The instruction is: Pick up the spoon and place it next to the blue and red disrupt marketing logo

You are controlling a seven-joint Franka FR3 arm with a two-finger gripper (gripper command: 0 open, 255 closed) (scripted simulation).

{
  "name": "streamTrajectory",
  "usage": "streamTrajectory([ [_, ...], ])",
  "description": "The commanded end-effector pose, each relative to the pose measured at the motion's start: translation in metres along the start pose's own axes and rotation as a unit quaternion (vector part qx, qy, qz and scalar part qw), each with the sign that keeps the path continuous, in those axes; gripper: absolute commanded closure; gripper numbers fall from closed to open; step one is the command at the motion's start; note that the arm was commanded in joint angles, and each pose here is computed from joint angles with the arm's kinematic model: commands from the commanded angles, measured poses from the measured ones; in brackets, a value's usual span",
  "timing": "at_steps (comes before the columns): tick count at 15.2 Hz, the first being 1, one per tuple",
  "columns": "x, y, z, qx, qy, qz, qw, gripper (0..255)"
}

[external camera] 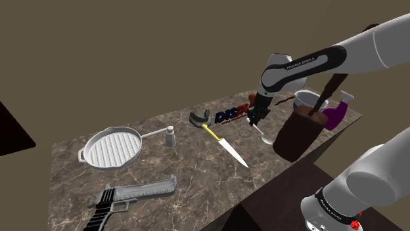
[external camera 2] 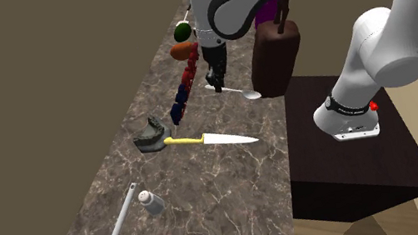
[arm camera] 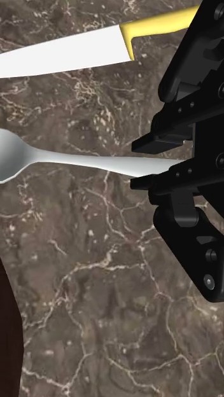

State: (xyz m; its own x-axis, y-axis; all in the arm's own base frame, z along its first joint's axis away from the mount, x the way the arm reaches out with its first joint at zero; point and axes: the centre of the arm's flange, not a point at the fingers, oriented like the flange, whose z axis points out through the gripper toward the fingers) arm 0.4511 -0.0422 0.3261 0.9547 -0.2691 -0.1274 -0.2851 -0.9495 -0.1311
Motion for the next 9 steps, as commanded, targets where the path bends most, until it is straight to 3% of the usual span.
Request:
streamTrajectory([
  [1, -0.001, -0.001, -0.010, 0.000, 0.000, 0.000, 1.0000, 255],
  [9, -0.007, -0.006, -0.052, 0.000, 0.000, 0.000, 1.0000, 255],
])
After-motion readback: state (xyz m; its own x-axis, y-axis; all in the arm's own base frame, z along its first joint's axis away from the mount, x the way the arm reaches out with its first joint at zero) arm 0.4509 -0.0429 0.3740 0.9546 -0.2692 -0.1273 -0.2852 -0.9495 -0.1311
